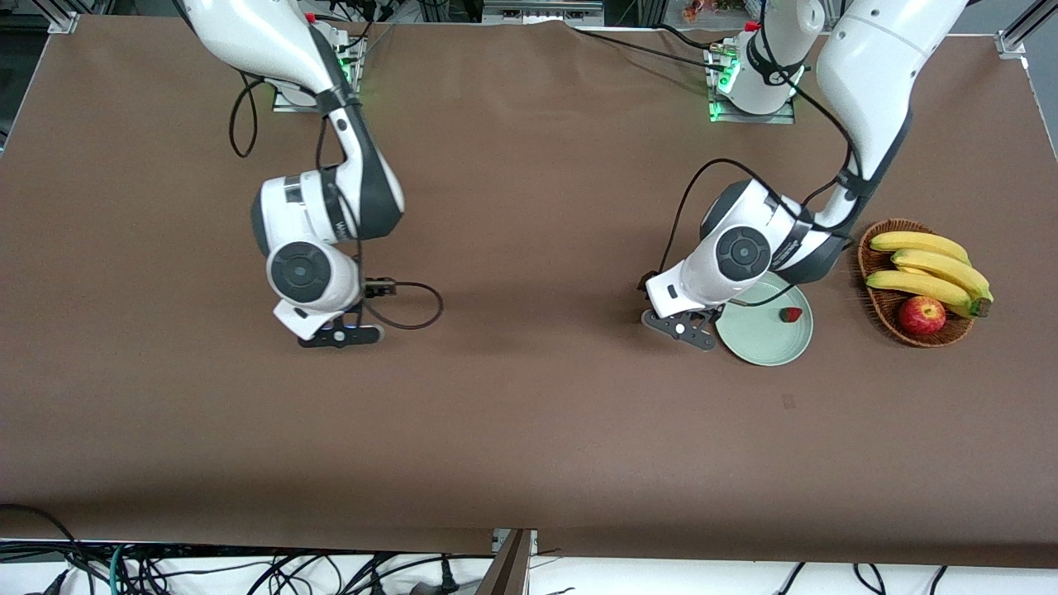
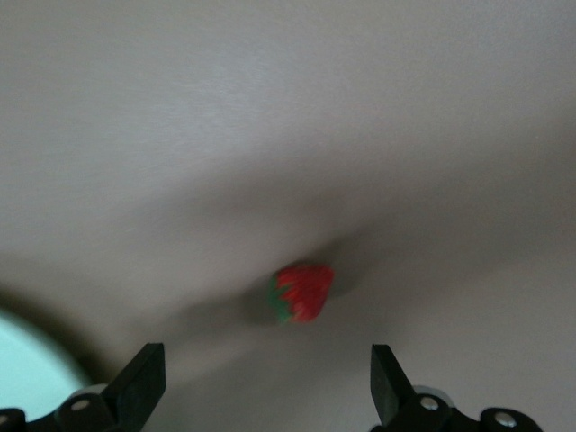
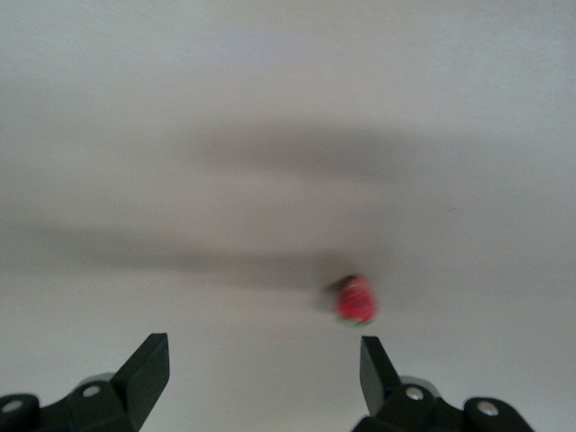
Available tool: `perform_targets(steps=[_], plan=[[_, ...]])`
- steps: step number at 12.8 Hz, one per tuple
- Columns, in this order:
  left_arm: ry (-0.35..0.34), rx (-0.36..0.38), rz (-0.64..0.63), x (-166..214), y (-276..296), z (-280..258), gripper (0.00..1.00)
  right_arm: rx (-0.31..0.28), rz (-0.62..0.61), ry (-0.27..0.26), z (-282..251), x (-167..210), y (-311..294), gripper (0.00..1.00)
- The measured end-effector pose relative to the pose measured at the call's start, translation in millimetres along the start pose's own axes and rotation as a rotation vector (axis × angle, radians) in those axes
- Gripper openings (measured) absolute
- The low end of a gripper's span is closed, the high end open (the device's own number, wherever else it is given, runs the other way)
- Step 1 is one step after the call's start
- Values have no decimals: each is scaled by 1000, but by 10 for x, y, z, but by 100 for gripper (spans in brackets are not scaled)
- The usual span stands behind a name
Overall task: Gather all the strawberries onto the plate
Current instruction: 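Grasp the second strawberry with the left gripper while the right gripper grasps the third, then place the strawberry on the plate while the right gripper lifts the third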
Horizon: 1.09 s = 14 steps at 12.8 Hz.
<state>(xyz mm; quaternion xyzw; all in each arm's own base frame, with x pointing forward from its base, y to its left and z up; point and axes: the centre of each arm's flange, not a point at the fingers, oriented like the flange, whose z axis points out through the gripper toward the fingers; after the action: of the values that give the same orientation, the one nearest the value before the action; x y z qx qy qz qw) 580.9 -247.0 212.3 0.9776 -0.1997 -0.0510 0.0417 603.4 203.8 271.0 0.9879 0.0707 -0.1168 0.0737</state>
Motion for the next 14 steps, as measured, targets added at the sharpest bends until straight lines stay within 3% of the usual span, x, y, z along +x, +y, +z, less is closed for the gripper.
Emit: perform_targets(steps=[4,9,10,12,14], plan=[[31,0,40,41,23,321,100,-17,-49,75,784,-242,534,94],[36,0,44,56,42,308,42,42,3,72,1078,-414,567,89],[39,0,45,63,45,294,35,57,1,69,1090,-434,563,89],[39,8,46,83,24,214,35,66,-12,65,1108,-459,567,65],[-33,50,41,63,-83,-39,35,67,-23,67,1107,-460,565,41]])
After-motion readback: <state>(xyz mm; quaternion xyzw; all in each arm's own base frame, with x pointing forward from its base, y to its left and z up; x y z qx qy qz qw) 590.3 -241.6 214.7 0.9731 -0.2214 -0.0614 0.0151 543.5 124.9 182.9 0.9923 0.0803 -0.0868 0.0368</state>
